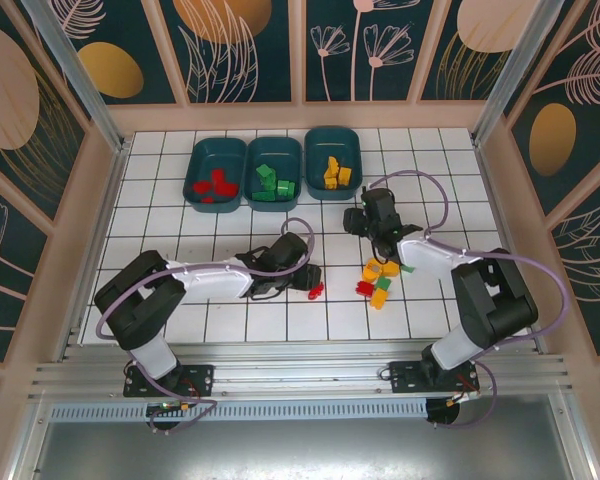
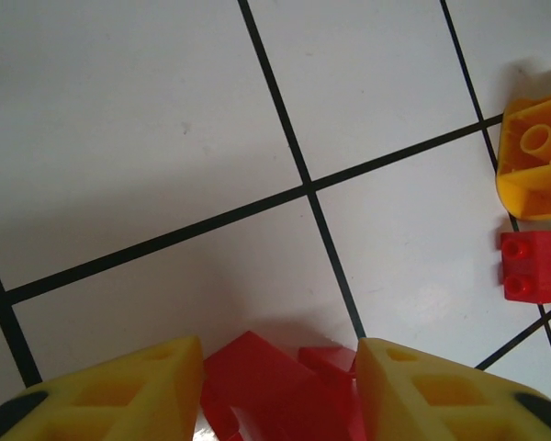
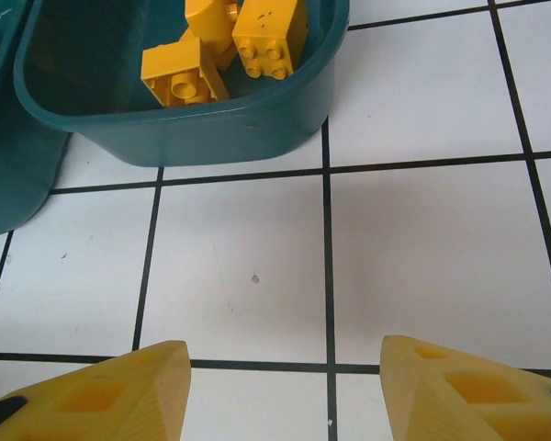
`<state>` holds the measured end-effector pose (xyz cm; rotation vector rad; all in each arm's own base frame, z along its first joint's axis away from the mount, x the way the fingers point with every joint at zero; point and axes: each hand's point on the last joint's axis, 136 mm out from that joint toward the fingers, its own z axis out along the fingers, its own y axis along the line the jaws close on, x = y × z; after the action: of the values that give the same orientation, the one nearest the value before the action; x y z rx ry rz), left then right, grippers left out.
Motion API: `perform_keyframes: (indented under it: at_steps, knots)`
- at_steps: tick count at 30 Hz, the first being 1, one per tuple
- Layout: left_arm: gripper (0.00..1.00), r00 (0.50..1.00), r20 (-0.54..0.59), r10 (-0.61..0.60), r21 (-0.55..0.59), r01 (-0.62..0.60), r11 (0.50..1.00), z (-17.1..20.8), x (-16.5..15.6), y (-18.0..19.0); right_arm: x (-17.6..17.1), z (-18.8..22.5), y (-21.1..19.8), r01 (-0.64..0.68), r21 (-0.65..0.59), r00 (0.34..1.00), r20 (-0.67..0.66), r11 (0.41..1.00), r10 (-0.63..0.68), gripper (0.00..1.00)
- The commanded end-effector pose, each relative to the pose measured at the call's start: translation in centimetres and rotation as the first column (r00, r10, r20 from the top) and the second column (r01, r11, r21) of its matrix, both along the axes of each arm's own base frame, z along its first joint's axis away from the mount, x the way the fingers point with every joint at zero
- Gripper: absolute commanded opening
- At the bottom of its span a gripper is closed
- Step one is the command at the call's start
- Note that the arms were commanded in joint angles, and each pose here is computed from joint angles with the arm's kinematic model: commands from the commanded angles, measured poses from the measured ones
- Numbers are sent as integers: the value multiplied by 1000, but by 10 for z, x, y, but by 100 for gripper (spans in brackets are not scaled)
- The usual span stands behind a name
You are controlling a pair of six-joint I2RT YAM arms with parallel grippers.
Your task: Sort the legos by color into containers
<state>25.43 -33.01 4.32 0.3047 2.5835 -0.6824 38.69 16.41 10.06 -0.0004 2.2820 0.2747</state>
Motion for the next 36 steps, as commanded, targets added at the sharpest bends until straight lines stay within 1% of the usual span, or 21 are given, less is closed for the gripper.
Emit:
perform_keyframes:
  at_steps: [1,5,8,15,18,19,22,26,30,32,34,35,36]
  knots:
    - [46,999,-3,45,50,-45,998,-3,4,6,-1,19,-1,11,17,998,57,1000,-12,57]
    - [38,998,-13,55,64,-54,997,-3,2,10,-1,23,-2,13,17,997,69,1000,-14,56]
    - [36,998,-17,60,57,-59,997,0,0,12,-1,28,-2,13,23,997,80,1000,-14,56]
    - [30,997,-10,71,79,-70,994,0,0,17,-2,31,-4,17,24,996,90,1000,-19,55]
    - [21,997,-6,73,82,-73,994,1,1,18,-3,29,-3,16,23,996,84,1000,-18,55]
    - [19,997,-3,74,80,-73,994,3,2,17,-3,31,-3,17,25,996,87,1000,-19,55]
    - [16,997,11,80,79,-80,994,8,4,18,-4,31,-3,15,28,996,88,999,-18,54]
    - [11,992,60,112,92,-117,989,20,12,24,-5,32,-2,15,31,996,89,999,-18,54]
    - [9,980,130,153,113,-168,979,43,30,36,-7,35,-1,13,40,995,93,999,-17,54]
    - [8,971,148,189,116,-206,972,53,45,51,-9,37,-1,13,48,995,95,999,-17,54]
    - [8,952,169,255,93,-273,958,66,67,77,-12,40,0,8,54,995,101,999,-13,54]
    - [7,935,197,296,54,-312,949,85,84,85,-14,40,1,6,56,995,100,998,-11,53]
    - [7,917,209,339,36,-353,935,95,98,101,-15,40,2,3,58,995,102,998,-9,53]
